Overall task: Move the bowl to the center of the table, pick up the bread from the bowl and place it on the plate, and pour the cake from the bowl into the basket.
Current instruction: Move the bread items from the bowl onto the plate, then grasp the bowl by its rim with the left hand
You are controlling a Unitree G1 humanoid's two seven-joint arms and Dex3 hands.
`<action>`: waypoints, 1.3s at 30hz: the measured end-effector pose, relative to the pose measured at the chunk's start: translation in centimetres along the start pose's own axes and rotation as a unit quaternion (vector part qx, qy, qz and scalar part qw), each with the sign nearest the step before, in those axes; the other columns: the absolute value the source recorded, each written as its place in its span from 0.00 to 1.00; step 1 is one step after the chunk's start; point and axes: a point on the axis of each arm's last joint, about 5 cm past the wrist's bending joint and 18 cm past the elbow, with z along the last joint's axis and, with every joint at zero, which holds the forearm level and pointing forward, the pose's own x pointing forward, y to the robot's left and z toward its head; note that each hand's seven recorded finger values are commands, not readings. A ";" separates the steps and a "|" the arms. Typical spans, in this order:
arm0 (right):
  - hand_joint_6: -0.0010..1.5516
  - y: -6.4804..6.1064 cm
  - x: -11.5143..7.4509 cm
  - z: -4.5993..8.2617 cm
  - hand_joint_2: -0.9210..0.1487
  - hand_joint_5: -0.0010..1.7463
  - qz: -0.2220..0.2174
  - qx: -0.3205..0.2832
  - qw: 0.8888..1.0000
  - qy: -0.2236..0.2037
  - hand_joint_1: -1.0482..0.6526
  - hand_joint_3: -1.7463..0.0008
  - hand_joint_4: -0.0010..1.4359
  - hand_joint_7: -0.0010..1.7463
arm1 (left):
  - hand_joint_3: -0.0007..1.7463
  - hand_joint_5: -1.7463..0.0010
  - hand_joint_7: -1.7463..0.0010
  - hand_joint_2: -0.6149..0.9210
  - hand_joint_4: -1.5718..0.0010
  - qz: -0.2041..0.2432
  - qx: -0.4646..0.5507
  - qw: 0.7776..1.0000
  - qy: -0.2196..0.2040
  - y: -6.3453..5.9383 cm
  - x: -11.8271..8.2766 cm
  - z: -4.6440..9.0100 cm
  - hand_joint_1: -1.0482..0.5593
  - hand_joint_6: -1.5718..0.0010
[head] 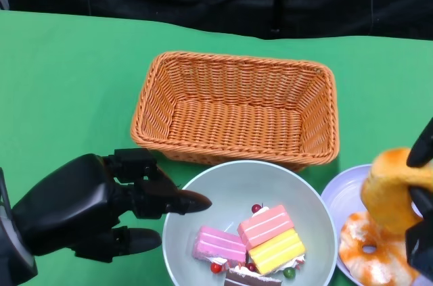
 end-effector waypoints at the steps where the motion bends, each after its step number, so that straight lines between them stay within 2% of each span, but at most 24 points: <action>1: 0.52 0.0 0.0 -0.1 0.64 1.00 0.008 -0.002 1.000 0.010 0.60 0.13 0.65 0.90 | 0.49 0.53 0.97 0.63 0.74 -0.002 0.006 1.000 -0.004 -0.1 0.0 -0.1 0.54 0.55; 5: 0.52 -0.1 0.0 -0.2 0.64 1.00 0.015 -0.005 1.000 0.021 0.60 0.14 0.65 0.89 | 0.51 0.53 0.97 0.63 0.74 0.003 0.011 1.000 -0.010 -0.1 -0.1 -0.3 0.54 0.55; 6: 0.44 -0.1 0.0 -0.2 0.59 0.91 0.015 -0.005 1.000 0.022 0.56 0.21 0.56 0.80 | 0.50 0.54 0.97 0.62 0.74 0.004 0.011 1.000 -0.010 -0.1 -0.1 -0.3 0.54 0.55; 7: 0.32 -0.3 0.1 -0.2 0.37 0.63 0.031 -0.009 0.999 0.029 0.48 0.52 0.41 0.53 | 0.50 0.54 0.97 0.62 0.74 0.004 0.011 1.000 -0.010 -0.1 -0.1 -0.4 0.54 0.55; 8: 0.30 -0.5 0.2 -0.3 0.19 0.43 0.067 -0.021 0.997 0.043 0.44 0.74 0.38 0.32 | 0.50 0.54 0.97 0.61 0.74 0.002 0.013 1.000 -0.012 -0.1 0.0 -0.4 0.54 0.55; 9: 0.28 -0.8 0.4 -0.6 0.08 0.27 0.112 -0.036 0.991 0.065 0.39 0.88 0.35 0.17 | 0.50 0.54 0.97 0.61 0.74 0.000 0.017 1.000 -0.015 -0.1 0.0 -0.4 0.55 0.55; 10: 0.27 -1.0 0.4 -0.8 0.04 0.22 0.146 -0.049 0.984 0.087 0.37 0.92 0.34 0.12 | 0.50 0.54 0.97 0.62 0.74 -0.002 0.018 1.000 -0.015 -0.2 0.0 -0.3 0.55 0.55; 12: 0.13 -1.5 0.5 -0.9 0.01 0.12 0.191 -0.068 0.973 0.114 0.23 0.89 0.21 0.03 | 0.49 0.54 0.97 0.61 0.74 -0.004 0.020 1.000 -0.017 -0.2 0.0 -0.3 0.55 0.55; 13: 0.11 -1.7 0.5 -0.7 0.00 0.11 0.205 -0.082 0.968 0.118 0.21 0.88 0.19 0.01 | 0.49 0.54 0.97 0.61 0.74 -0.006 0.021 1.000 -0.019 -0.3 0.1 -0.3 0.55 0.55; 15: 0.05 -2.1 0.6 -0.4 0.00 0.10 0.218 -0.115 0.963 0.114 0.14 0.85 0.17 0.01 | 0.48 0.54 0.97 0.62 0.74 -0.008 0.024 0.999 -0.022 -0.3 0.1 -0.3 0.54 0.55; 19: 0.02 -2.2 0.5 -0.1 0.00 0.10 0.222 -0.169 0.954 0.106 0.08 0.81 0.16 0.00 | 0.47 0.55 0.97 0.64 0.73 -0.016 0.030 0.999 -0.022 -0.3 0.1 -0.3 0.53 0.55; 22: 0.02 -2.1 0.3 -0.1 0.00 0.10 0.223 -0.194 0.949 0.105 0.07 0.80 0.15 0.01 | 0.46 0.56 0.97 0.65 0.73 -0.017 0.033 0.999 -0.026 -0.3 0.1 -0.3 0.53 0.55; 29: 0.02 -2.0 0.0 -0.1 0.00 0.10 0.204 -0.221 0.949 0.094 0.07 0.80 0.13 0.01 | 0.45 0.56 0.98 0.66 0.73 -0.024 0.039 0.999 -0.030 -0.2 0.0 -0.3 0.54 0.55; 33: 0.03 -2.1 -0.1 0.2 0.00 0.11 0.197 -0.223 0.951 0.084 0.10 0.81 0.13 0.01 | 0.43 0.57 0.99 0.66 0.75 -0.033 0.070 0.996 -0.051 -0.1 -0.2 -0.2 0.47 0.56; 35: 0.03 -2.2 -0.2 0.5 0.00 0.12 0.191 -0.224 0.953 0.077 0.11 0.81 0.13 0.01 | 0.36 0.57 0.99 0.74 0.76 -0.040 0.097 0.992 -0.067 0.2 -0.2 -0.3 0.45 0.55; 36: 0.03 -2.2 -0.2 0.6 0.00 0.12 0.189 -0.222 0.953 0.075 0.12 0.81 0.13 0.01 | 0.24 0.58 0.99 0.80 0.77 -0.046 0.110 0.990 -0.076 0.3 -0.1 -0.5 0.44 0.55; 39: 0.03 -2.4 -0.4 1.2 0.00 0.13 0.183 -0.211 0.957 0.073 0.13 0.81 0.14 0.01 | 0.10 0.59 0.99 0.87 0.76 -0.070 0.141 0.982 -0.100 0.3 -0.1 -0.8 0.42 0.54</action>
